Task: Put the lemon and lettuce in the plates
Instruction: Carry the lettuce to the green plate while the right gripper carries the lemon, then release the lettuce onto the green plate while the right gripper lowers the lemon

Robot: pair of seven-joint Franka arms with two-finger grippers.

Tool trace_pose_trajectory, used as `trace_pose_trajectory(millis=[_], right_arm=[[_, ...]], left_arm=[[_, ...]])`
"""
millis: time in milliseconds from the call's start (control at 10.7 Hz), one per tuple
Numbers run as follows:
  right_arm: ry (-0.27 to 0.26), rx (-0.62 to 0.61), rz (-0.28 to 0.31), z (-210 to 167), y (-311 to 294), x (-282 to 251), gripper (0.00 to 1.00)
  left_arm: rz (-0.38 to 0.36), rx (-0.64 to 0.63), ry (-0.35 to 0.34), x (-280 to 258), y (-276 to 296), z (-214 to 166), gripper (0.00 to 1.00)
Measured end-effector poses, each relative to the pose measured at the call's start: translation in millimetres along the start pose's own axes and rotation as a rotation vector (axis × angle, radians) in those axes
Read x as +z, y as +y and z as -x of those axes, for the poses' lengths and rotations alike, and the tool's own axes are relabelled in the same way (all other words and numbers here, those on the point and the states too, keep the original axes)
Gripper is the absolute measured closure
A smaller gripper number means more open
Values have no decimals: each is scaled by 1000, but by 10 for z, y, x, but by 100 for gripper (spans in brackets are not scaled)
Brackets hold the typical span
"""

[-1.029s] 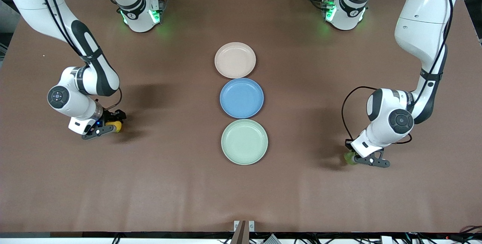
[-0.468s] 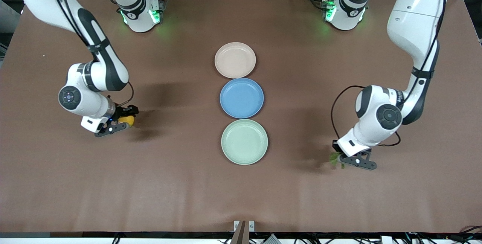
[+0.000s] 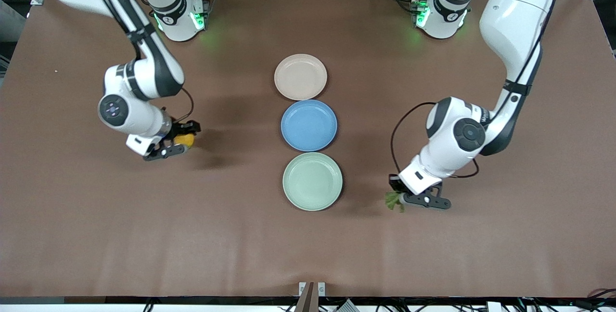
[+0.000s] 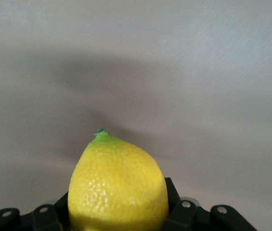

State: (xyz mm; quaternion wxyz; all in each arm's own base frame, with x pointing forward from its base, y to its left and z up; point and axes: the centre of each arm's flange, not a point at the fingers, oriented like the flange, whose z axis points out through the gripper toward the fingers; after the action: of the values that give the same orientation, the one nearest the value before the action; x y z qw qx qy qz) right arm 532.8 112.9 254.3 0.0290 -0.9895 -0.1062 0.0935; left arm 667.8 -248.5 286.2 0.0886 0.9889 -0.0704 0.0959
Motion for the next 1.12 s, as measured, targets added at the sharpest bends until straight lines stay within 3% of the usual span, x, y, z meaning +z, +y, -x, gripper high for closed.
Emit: trace_pose_trajectory(millis=[374, 842, 1122], right_arm=[[-38, 92, -44, 310, -820, -236, 32], [-54, 272, 9, 697, -2159, -90, 32], [-39, 344, 20, 876, -2580, -26, 32]], left_arm=[[71, -139, -22, -5, 822, 186, 95], [141, -260, 15, 184, 1412, 293, 95], [213, -326, 50, 552, 1701, 467, 95]])
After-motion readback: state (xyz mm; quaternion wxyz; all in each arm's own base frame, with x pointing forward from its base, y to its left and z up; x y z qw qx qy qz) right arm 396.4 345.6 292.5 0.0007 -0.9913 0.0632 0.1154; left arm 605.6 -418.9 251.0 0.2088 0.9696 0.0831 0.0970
